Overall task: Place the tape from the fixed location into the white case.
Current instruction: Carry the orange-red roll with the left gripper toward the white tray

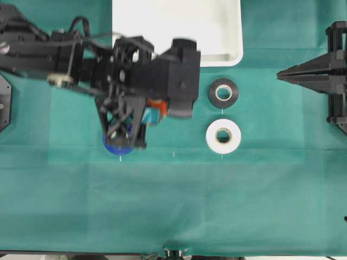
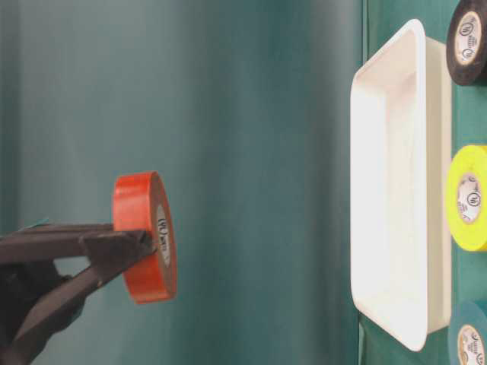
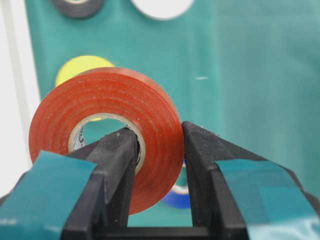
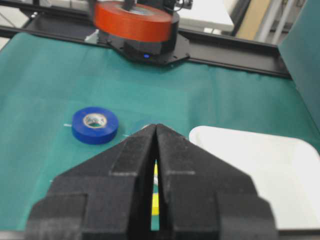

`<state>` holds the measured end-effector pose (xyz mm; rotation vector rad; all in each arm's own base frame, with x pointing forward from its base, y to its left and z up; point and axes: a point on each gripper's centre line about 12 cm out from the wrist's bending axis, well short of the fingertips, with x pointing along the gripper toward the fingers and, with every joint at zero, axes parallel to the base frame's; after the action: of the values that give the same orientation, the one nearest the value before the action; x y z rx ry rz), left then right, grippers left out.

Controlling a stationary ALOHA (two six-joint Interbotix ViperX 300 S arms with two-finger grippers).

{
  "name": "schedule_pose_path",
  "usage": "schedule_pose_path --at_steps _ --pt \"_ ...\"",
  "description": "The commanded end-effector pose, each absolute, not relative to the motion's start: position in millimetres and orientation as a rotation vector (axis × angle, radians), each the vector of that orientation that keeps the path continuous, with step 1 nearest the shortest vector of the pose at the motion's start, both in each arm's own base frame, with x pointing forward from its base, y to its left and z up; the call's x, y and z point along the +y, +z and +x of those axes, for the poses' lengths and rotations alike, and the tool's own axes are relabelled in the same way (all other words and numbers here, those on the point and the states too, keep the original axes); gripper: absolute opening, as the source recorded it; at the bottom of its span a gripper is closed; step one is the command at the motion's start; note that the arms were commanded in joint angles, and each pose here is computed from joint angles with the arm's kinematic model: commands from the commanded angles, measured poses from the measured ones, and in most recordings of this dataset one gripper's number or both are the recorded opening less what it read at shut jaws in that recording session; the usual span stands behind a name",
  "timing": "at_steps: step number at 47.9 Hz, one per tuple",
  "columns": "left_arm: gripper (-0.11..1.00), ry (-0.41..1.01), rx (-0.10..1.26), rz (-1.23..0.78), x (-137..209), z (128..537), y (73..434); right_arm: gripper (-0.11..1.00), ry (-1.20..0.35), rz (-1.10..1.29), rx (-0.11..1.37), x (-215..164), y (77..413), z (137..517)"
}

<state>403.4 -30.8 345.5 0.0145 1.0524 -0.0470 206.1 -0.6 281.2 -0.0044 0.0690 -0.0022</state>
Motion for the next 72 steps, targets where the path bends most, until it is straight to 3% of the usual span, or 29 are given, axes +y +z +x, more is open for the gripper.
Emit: schedule_pose_path --at_steps 1,32,72 --pt "0.25 -0.014 0.992 0.008 -12.8 398.8 366.6 0.00 -0.002 -0.003 0.035 -0.6 294.1 208.4" --pt "0.25 0.170 0.973 -0.019 89.1 390.9 375.5 0.00 -0.002 -0.003 0.041 -0.6 295.8 208.5" --pt "0.25 0.187 0.978 -0.024 99.0 388.2 373.8 0.00 -0.004 -0.006 0.041 -0.9 295.8 208.5"
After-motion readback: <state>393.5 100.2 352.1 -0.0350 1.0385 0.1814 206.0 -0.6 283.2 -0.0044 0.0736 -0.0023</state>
